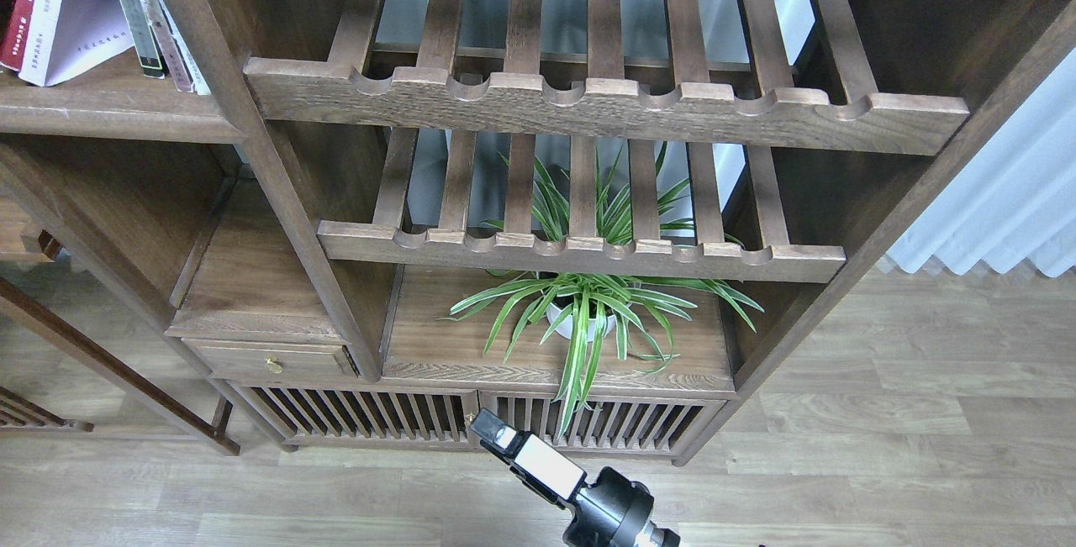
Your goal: Organize books on shelf
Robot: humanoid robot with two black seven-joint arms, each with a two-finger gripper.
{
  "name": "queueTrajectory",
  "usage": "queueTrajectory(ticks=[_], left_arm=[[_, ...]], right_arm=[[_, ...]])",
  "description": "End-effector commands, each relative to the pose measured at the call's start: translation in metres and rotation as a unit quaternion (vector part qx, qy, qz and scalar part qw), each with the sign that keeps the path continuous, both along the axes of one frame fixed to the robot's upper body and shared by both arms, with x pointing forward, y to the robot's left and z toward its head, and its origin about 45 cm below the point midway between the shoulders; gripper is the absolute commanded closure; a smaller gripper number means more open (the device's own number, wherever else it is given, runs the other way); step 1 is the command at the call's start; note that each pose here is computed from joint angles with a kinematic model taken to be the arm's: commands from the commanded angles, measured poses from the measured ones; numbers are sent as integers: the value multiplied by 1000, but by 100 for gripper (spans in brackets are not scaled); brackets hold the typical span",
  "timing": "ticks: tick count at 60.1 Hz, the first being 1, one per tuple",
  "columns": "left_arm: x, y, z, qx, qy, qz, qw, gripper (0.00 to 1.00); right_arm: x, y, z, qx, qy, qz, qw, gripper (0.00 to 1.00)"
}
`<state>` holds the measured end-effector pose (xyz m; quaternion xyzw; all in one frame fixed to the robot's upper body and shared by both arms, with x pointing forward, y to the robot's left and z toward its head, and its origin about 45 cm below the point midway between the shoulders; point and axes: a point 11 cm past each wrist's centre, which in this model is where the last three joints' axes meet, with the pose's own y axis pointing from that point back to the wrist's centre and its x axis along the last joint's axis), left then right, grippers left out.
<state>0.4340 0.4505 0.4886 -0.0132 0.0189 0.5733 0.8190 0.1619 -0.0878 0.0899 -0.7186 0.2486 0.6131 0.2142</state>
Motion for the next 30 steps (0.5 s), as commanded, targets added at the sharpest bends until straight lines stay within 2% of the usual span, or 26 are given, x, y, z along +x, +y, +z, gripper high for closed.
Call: queueTrajectory(ticks=[1,30], left_arm=[[-19,2,-9,-29,8,-18,999,53],[-49,15,-16,-53,7,-18,998,53]], right_arm=[[5,-1,2,-1,-5,-3,1000,0],[5,-1,3,2,-6,-4,1000,0]])
